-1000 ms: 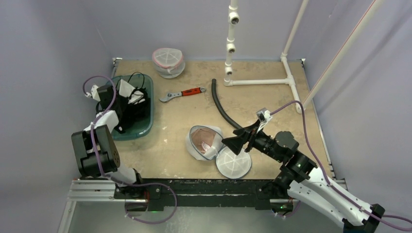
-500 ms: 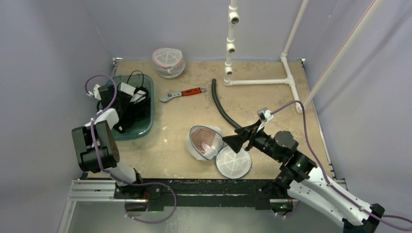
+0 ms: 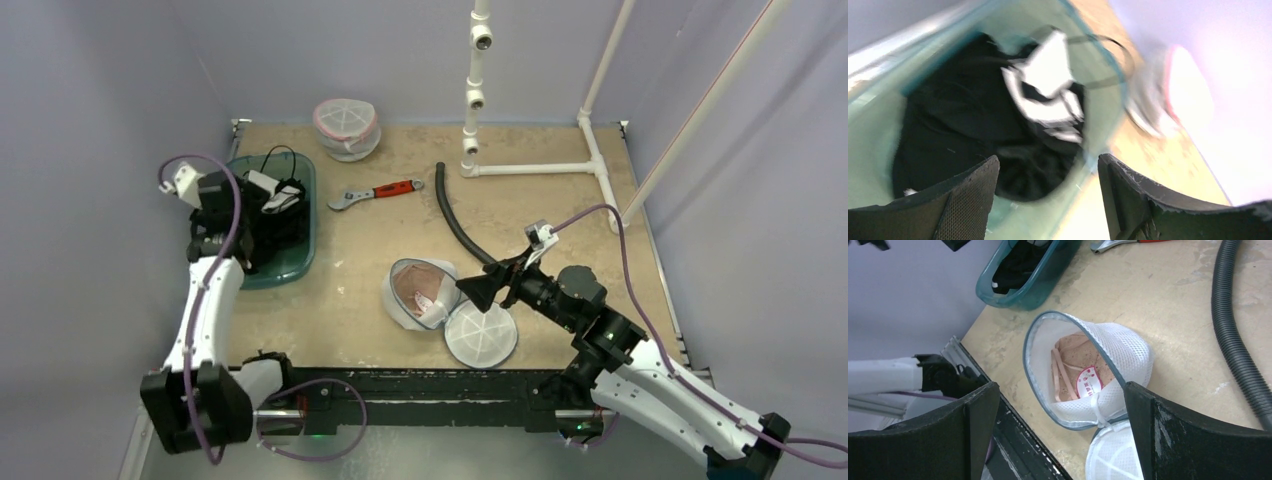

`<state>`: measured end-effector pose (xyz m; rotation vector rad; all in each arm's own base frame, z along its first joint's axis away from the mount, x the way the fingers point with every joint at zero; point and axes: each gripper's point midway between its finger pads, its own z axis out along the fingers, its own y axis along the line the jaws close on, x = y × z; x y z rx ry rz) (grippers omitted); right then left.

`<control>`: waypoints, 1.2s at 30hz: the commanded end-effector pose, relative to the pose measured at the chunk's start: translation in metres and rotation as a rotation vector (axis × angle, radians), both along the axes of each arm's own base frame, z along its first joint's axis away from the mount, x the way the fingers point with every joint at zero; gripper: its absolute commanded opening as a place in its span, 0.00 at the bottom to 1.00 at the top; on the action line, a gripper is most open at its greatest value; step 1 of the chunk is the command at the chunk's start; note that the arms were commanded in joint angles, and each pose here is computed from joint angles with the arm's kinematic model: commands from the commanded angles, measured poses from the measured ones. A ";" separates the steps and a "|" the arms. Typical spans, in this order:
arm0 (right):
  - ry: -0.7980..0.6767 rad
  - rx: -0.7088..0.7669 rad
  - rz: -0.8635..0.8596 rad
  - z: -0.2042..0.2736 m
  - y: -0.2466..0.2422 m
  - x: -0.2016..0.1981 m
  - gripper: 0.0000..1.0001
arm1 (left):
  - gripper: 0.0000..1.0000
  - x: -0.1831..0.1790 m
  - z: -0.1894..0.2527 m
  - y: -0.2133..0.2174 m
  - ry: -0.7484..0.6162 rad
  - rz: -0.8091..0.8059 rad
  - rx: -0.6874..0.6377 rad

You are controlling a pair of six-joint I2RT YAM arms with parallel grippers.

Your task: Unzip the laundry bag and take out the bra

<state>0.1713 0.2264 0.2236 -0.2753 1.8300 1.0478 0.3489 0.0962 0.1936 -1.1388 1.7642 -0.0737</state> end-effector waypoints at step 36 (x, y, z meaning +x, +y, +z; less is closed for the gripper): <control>0.246 -0.316 -0.121 -0.128 0.020 0.045 0.47 | 0.57 -0.138 -0.094 -0.300 0.237 -1.008 0.326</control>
